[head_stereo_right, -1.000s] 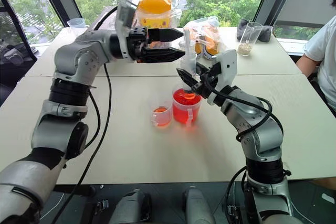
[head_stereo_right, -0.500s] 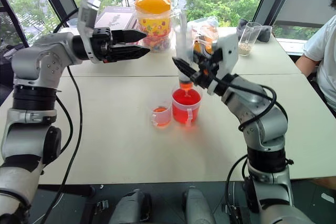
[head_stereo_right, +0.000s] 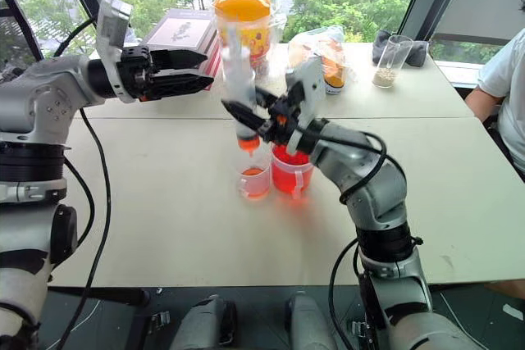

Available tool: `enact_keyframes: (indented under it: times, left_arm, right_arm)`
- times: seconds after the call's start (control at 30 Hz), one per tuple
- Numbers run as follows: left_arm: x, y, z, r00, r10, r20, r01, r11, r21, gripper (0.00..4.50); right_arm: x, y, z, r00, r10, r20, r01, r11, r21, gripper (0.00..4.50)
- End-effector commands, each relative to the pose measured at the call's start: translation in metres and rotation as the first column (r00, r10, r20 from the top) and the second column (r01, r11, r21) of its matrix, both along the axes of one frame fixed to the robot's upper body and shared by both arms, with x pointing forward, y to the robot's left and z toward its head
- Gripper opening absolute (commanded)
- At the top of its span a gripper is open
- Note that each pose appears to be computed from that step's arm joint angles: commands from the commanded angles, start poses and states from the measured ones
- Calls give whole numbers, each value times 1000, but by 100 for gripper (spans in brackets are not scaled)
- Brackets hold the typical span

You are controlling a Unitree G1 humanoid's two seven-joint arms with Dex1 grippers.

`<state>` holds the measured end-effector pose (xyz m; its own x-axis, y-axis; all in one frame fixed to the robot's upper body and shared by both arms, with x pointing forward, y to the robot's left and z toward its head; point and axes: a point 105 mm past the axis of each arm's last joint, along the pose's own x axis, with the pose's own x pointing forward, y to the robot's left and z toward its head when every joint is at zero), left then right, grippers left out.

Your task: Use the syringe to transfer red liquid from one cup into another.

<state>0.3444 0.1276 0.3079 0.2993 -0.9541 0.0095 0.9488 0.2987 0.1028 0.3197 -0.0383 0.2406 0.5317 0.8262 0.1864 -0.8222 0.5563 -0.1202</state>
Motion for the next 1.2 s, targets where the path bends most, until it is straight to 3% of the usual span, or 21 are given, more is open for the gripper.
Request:
enact_keyframes:
  times: [0.03,0.4,0.77,0.87,1.07,1.2]
  left_arm:
    - [-11,0,19,998,-26,58,27,999,-25,381]
    - [-2,-16,28,995,-59,77,65,995,-75,381]
    - [0,-55,9,985,-164,56,167,984,-55,381]
    - [-2,-61,5,980,-194,40,196,979,-53,298]
    - [-4,-63,4,976,-215,38,216,975,-46,6]
    - [-10,-64,-1,968,-248,29,249,969,-12,6]
  right_arm:
    - [-3,0,9,997,-3,76,3,1000,4,147]
    - [-5,0,2,997,-3,73,3,1000,-12,147]
    - [-7,2,1,997,-2,71,3,1000,-18,147]
    - [-7,2,1,998,-2,69,3,1000,-19,147]
    - [-8,2,2,998,-4,66,5,1000,-20,147]
    - [-8,3,6,997,0,74,1,1000,-13,147]
